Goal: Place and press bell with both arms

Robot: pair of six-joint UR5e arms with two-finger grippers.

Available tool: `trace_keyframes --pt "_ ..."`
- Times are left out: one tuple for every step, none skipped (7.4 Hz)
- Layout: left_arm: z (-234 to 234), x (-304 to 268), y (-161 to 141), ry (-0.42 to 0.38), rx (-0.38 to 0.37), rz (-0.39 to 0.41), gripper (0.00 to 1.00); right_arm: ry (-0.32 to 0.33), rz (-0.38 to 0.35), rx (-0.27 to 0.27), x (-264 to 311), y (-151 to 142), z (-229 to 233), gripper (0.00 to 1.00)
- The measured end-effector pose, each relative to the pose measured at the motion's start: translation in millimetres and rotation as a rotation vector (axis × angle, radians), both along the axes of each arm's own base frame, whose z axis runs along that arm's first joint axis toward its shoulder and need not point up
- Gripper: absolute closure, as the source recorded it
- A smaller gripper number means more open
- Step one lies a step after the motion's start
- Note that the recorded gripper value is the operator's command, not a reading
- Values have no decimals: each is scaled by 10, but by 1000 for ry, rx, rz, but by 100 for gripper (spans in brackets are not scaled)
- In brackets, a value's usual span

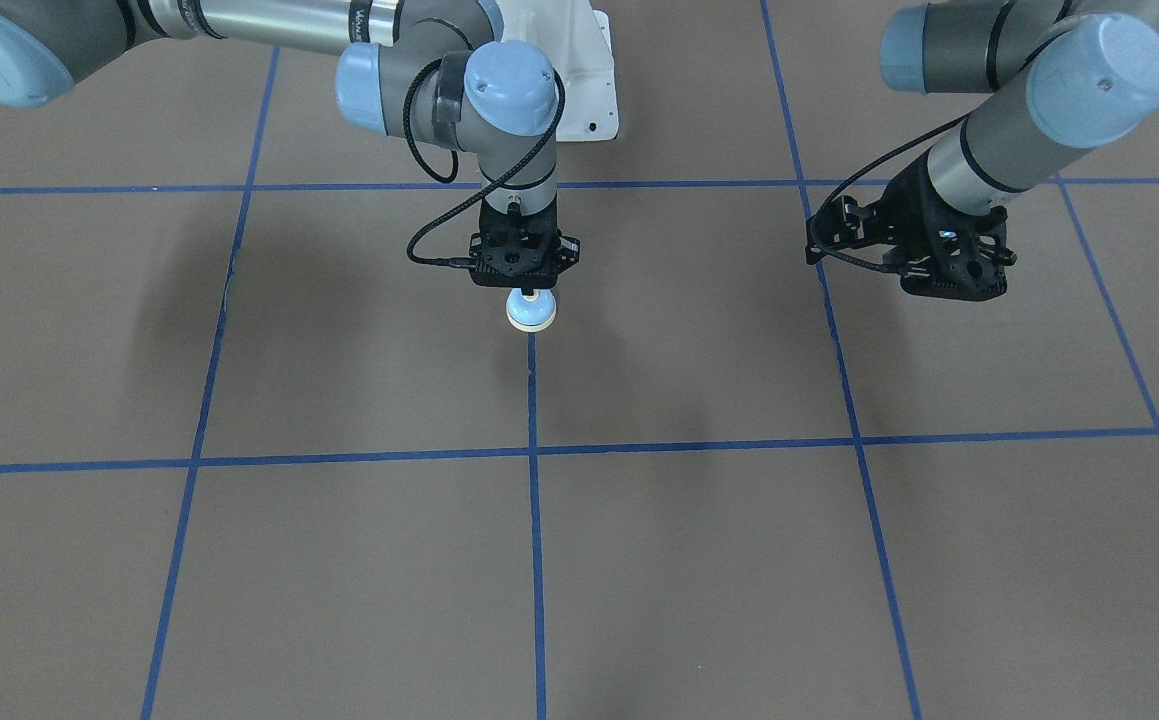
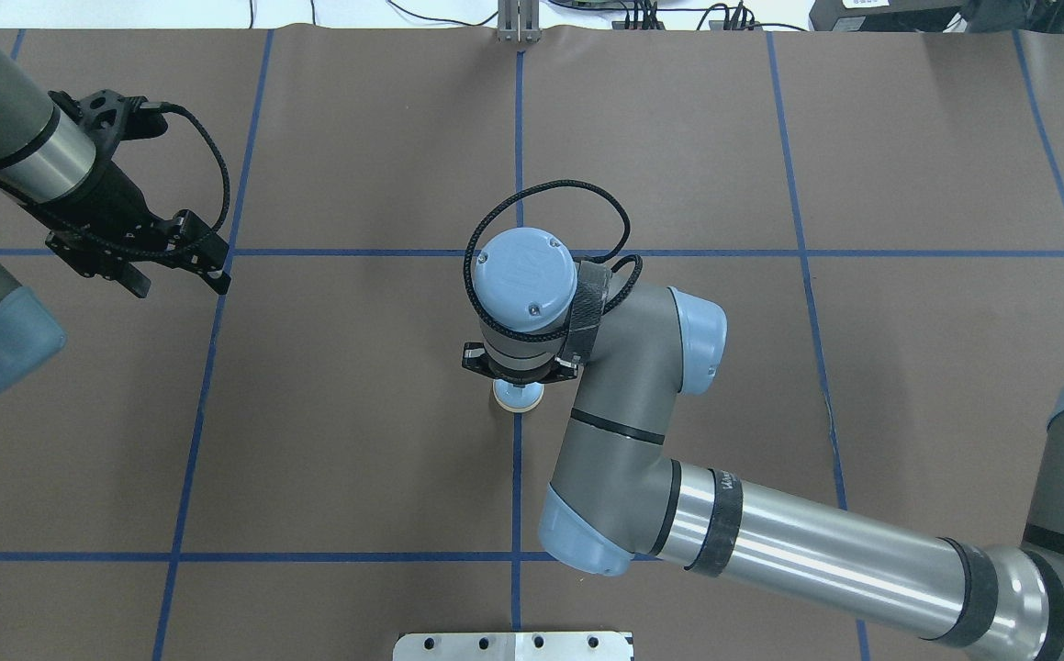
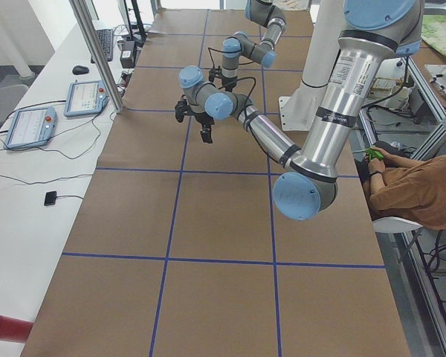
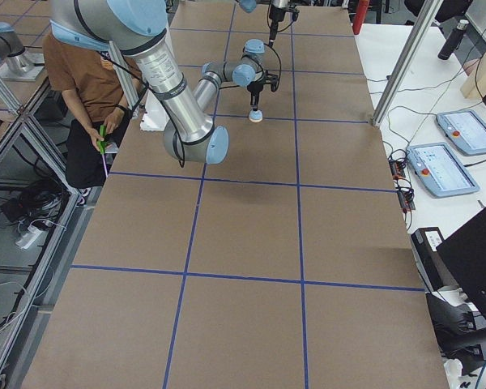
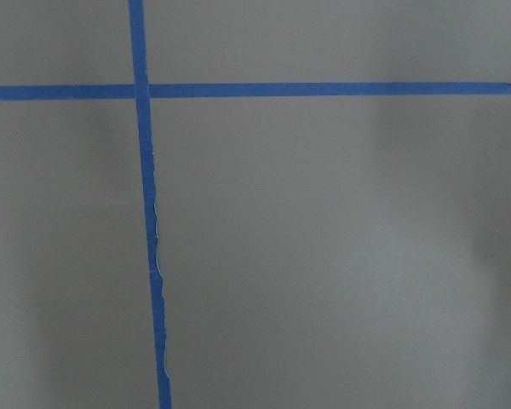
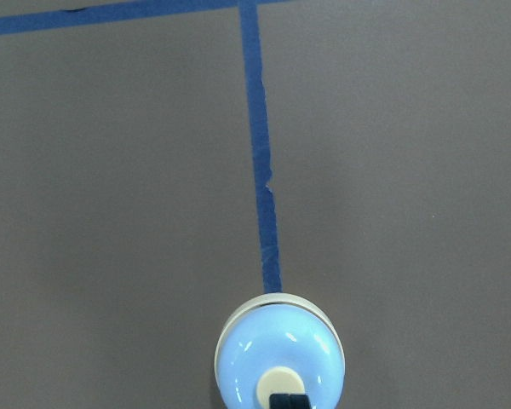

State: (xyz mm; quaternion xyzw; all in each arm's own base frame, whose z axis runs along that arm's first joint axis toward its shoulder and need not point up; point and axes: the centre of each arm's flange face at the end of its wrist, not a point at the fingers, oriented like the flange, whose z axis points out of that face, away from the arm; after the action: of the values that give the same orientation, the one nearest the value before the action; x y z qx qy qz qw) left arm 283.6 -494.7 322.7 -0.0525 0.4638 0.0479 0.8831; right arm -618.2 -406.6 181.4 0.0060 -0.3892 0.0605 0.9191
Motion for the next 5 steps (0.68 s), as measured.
trace_keyframes --pt "-12 -9 11 1 1 -2 2 -9 -1 2 -34 -14 18 100" --pt "-20 -13 17 1 0 -4 2 -18 -9 -4 -47 -10 5 100" --pt "-22 -11 21 1 -1 -4 2 -30 -22 -17 -33 -5 -33 100" --pt "-24 -9 23 1 -1 -4 2 -40 -26 -31 94 -38 -56 100" --pt "-28 -10 23 2 0 -4 2 -45 -21 -49 415 -93 -17 100"
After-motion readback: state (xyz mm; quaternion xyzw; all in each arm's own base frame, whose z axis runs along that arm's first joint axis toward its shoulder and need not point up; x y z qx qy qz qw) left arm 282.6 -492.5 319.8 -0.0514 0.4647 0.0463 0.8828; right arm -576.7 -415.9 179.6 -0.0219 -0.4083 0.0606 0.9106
